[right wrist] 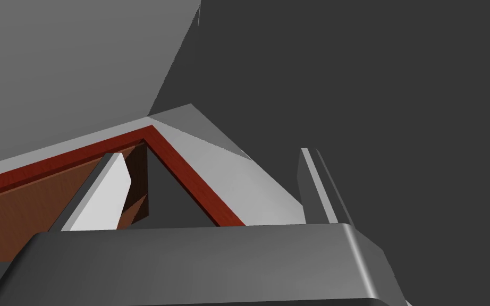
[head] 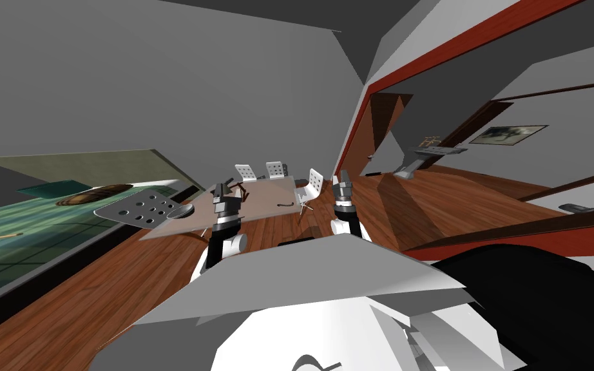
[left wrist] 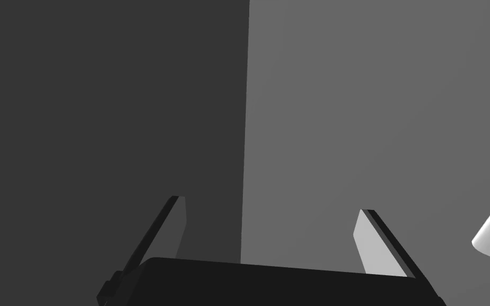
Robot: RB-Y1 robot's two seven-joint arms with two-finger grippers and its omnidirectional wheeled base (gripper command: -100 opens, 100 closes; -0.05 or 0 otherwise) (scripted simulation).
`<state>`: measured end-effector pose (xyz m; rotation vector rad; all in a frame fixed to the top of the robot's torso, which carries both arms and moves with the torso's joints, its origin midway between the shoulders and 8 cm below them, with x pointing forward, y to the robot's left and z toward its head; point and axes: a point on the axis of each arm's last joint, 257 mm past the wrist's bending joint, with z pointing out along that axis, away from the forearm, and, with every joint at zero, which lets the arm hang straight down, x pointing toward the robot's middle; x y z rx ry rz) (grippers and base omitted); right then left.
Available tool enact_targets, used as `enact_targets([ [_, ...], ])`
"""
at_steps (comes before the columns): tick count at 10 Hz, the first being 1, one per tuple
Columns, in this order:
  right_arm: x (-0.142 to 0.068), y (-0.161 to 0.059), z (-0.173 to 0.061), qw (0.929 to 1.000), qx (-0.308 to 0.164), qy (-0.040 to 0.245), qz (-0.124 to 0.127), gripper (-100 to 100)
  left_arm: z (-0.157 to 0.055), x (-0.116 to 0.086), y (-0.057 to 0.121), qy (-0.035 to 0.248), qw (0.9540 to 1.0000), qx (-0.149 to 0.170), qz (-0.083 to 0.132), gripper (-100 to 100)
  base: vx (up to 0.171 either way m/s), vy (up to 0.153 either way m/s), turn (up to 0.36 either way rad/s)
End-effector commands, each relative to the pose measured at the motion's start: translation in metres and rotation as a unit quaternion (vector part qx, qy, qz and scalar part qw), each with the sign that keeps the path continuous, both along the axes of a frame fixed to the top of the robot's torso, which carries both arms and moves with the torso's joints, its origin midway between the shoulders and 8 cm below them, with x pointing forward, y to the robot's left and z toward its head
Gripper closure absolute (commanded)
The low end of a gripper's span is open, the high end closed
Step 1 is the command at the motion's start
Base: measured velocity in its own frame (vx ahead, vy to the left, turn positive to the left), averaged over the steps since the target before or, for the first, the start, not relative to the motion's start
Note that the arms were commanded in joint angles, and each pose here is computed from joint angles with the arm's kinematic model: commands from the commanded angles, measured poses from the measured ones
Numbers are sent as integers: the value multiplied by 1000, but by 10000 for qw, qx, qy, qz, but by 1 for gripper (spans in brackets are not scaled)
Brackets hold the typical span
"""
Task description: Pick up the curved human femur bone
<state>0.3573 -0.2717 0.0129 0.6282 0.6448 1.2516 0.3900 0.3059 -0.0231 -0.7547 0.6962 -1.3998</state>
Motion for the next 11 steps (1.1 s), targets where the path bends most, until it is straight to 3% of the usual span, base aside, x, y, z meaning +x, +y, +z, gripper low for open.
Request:
enact_targets([
  [1, 0, 0, 0, 10000, 0, 0, 0, 0, -11, 15, 6, 143, 9999, -7, 39, -100, -41, 28, -47],
  [4, 0, 0, 0, 10000, 0, 0, 0, 0, -30, 28, 13, 371, 9993, -40, 93, -100, -22, 22, -26],
  [6, 0, 0, 0, 10000, 0, 0, 0, 0, -45, 46, 23, 568, 9982, -78, 159, -100, -30, 28, -48],
  [11, 0, 0, 0, 10000, 0, 0, 0, 0, -92, 80, 41, 1145, 9928, -199, 298, -100, -24, 23, -38],
])
